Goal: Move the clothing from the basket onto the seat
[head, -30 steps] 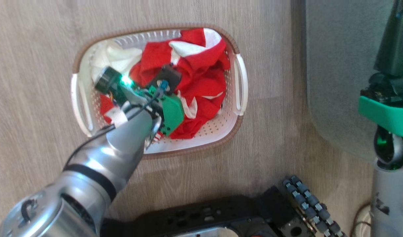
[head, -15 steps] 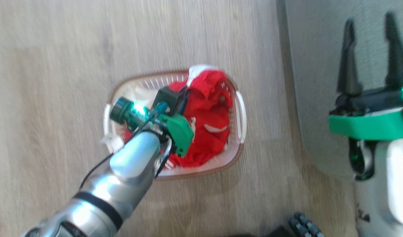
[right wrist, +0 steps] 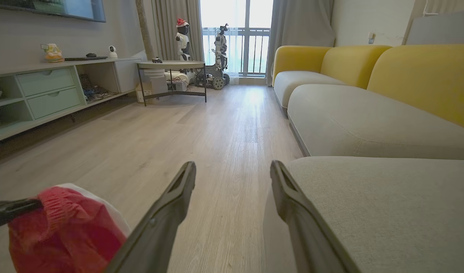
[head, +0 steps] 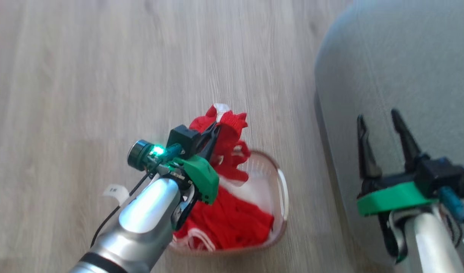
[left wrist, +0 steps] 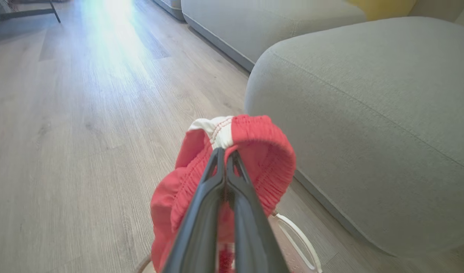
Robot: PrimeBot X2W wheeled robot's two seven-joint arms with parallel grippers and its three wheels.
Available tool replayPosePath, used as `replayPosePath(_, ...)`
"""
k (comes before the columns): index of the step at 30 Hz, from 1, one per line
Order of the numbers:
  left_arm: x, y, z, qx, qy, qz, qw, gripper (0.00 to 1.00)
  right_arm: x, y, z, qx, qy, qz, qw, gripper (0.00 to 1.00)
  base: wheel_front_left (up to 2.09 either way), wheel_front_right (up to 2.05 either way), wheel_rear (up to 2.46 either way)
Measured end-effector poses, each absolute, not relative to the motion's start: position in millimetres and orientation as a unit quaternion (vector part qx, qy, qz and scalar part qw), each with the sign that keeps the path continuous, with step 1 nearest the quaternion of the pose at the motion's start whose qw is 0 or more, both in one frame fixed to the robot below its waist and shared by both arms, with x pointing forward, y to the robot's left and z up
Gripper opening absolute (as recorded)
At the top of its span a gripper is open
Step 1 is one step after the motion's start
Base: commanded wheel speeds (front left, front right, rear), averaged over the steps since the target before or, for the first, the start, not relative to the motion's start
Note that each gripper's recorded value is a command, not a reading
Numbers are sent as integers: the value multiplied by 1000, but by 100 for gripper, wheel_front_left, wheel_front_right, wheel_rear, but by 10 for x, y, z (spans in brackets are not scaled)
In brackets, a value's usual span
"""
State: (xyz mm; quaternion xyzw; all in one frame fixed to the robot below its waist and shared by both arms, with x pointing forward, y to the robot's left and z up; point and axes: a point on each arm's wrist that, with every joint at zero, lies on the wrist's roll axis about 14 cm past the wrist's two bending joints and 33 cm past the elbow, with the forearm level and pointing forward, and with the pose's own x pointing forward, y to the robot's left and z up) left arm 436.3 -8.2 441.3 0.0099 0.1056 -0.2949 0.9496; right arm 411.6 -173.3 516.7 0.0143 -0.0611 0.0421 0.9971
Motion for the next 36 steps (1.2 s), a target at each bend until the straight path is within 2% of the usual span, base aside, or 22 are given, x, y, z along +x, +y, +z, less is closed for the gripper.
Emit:
replayPosePath(14,4158,-139,5559,35,-20,-313,949,0,3647,-1471,5485,15,-101,80,992,100,0,0,0)
replayPosePath(21,4135,-330,6180,45,-86,-336,937,0,3596,-1280,5397,9,-87,109,990,100,0,0,0)
replayPosePath(36,3932,-564,6677,42,-129,-361,923,0,3708,-557,5529,-16,-91,221,971,100,0,0,0)
